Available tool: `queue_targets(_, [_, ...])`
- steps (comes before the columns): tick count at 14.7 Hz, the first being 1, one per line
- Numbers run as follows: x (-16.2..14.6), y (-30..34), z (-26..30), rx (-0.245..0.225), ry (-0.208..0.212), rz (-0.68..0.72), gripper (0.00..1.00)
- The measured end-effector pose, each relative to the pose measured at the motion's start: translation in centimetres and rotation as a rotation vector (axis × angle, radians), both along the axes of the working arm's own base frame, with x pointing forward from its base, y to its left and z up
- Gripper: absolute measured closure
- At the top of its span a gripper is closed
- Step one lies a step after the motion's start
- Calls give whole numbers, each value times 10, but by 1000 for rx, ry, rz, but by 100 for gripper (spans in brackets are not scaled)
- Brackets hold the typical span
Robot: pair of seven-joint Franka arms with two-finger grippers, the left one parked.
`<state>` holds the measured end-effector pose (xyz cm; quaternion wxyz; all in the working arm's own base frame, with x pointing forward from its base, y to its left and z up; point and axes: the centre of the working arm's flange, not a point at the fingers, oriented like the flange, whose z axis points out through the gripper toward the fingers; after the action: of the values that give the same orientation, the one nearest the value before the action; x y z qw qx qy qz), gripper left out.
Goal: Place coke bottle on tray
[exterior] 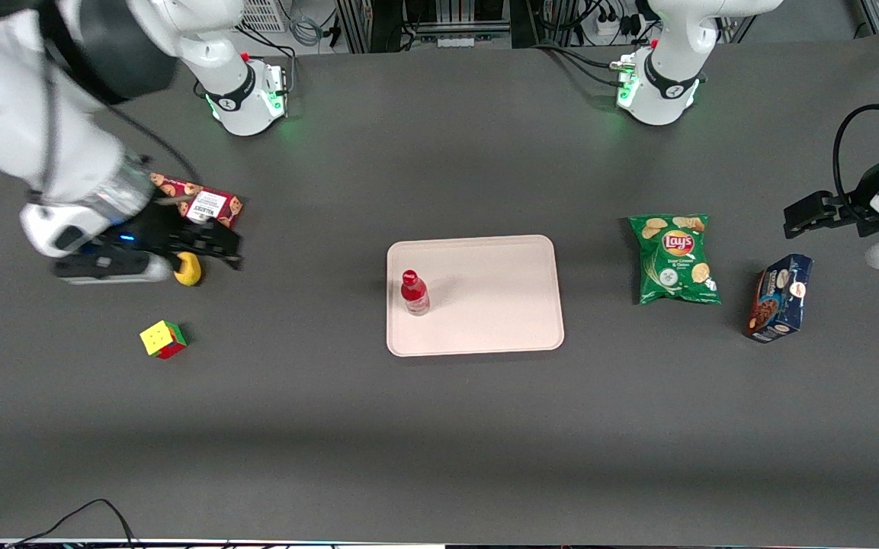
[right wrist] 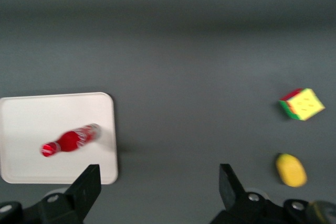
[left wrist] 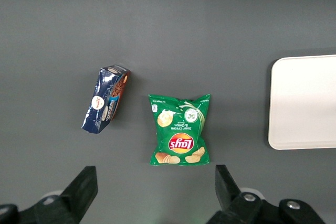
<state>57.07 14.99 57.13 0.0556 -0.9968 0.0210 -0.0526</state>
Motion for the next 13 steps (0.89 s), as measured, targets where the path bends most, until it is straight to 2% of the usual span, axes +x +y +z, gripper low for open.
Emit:
queue_targets(3, [-23, -78, 20, -22, 34, 5, 0])
queue_targets(6, [-34, -128, 32, -29, 24, 43, 0])
queue_targets(7, [-35, -139, 32, -49, 21, 61, 0])
queue_targets(9, [-35, -148, 30, -85, 24, 72, 0])
queue_targets(13, [-33, -142, 27, -95, 30, 83, 0])
